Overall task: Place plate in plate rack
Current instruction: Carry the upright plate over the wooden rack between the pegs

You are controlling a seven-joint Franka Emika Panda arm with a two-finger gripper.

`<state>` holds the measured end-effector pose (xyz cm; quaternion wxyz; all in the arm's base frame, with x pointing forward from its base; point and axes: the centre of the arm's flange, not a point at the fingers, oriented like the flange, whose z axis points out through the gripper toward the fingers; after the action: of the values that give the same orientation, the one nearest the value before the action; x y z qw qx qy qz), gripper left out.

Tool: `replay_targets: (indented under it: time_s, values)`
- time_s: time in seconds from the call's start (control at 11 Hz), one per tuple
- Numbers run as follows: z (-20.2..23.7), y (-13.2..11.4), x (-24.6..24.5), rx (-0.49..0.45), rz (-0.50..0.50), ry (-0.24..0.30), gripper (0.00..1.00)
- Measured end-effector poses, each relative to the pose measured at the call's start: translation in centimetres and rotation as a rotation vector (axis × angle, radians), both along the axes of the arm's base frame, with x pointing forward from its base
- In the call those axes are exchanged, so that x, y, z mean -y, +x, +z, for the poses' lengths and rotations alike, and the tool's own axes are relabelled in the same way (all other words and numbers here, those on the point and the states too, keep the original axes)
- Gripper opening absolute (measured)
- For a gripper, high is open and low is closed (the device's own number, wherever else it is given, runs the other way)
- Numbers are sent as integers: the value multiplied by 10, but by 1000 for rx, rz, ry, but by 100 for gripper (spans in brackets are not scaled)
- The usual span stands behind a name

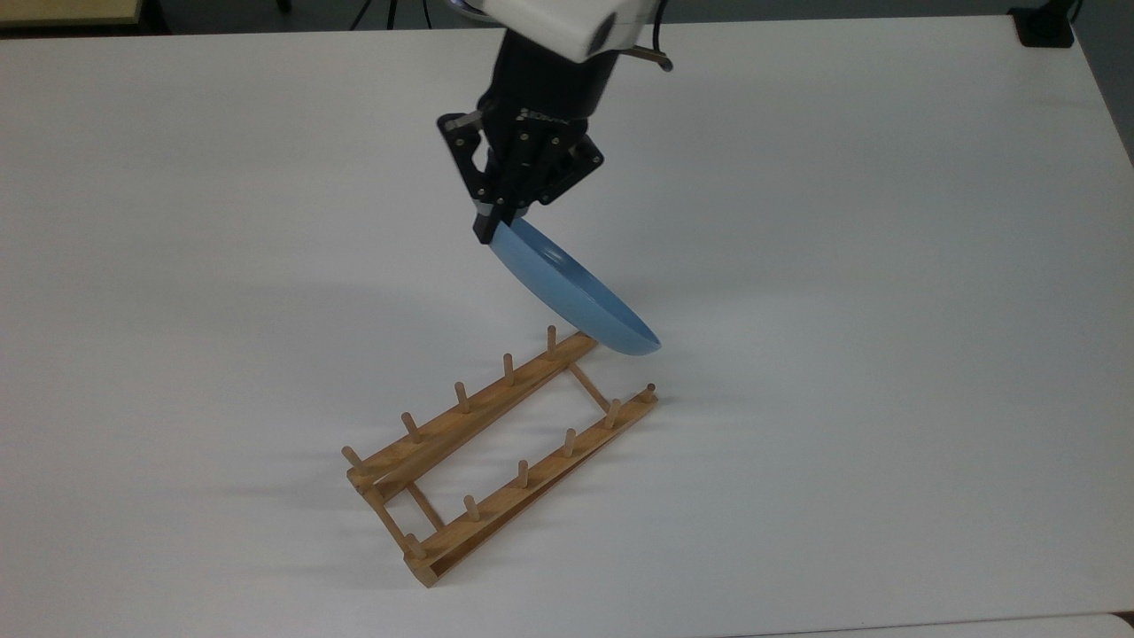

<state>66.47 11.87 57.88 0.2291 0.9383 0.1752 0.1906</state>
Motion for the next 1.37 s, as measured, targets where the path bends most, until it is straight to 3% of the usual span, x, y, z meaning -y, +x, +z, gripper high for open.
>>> replay_targets:
  time_s: [0.18, 0.73, 1.37]
  values:
    - [-11, 5, -15, 27, 38, -63, 6]
    - [-83, 20, -55, 46, 40, -160, 6]
    - [-96, 16, -66, 46, 84, -234, 6]
